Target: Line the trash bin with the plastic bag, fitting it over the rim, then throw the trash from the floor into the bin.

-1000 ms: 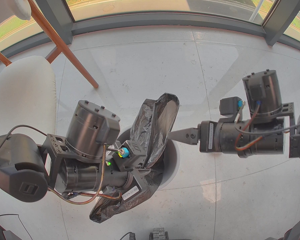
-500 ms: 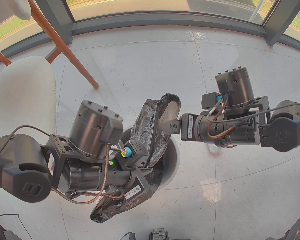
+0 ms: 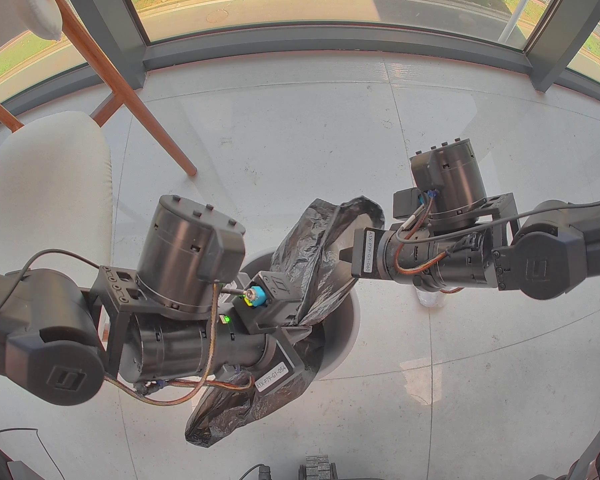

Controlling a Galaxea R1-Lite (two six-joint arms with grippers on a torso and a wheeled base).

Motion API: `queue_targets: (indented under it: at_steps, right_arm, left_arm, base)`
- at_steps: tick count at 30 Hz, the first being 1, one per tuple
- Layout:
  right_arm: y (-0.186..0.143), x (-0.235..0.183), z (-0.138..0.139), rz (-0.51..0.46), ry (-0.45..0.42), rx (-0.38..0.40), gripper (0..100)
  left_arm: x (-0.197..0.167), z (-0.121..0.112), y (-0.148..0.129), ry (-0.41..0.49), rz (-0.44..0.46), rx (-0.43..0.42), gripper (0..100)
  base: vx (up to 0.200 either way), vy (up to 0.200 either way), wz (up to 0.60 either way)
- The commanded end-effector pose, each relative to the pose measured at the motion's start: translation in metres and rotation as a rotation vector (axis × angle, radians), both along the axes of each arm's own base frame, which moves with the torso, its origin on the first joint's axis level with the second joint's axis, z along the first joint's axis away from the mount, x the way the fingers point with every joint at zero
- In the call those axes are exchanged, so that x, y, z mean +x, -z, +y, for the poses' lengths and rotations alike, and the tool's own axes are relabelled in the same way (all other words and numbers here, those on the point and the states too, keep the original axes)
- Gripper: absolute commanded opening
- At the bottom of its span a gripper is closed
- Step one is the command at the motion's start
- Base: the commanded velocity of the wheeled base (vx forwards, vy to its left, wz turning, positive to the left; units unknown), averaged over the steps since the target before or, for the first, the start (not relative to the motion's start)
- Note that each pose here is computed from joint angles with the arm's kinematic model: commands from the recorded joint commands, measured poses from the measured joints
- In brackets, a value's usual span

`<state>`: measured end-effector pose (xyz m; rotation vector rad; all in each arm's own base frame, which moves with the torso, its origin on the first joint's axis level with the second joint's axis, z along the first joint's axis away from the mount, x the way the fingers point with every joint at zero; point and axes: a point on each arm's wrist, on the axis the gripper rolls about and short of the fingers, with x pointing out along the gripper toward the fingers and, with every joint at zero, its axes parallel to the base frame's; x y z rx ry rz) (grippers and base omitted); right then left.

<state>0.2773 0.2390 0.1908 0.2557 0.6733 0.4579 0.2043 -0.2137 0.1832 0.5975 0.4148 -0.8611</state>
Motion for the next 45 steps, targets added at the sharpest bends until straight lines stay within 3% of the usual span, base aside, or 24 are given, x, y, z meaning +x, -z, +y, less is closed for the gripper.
queue_targets:
  at_steps: [1, 10, 19, 39, 45]
  right_arm:
    - [0.006, -0.002, 0.003, 0.013, -0.001, -0.013, 0]
    - [0.012, 0.008, 0.003, -0.004, -0.005, -0.045, 0]
    - [0.026, 0.038, -0.027, -0.028, 0.019, -0.156, 0]
    - [0.037, 0.042, -0.024, -0.001, 0.013, -0.167, 0]
    - [0.038, 0.041, -0.024, 0.001, 0.012, -0.169, 0]
  left_arm:
    - [0.003, -0.003, 0.004, -0.003, 0.000, 0.005, 0]
    - [0.006, -0.006, 0.011, 0.000, 0.011, 0.027, 0]
    - [0.024, -0.025, 0.021, -0.006, 0.024, 0.038, 0]
    - [0.040, -0.041, 0.045, -0.061, 0.045, 0.086, 0]
    - [0.044, -0.059, 0.041, -0.156, 0.050, -0.033, 0]
  base:
    - [0.000, 0.000, 0.00]
    - [0.000, 0.000, 0.00]
    - [0.000, 0.000, 0.00]
    - [0.000, 0.000, 0.00]
    - [0.000, 0.000, 0.00]
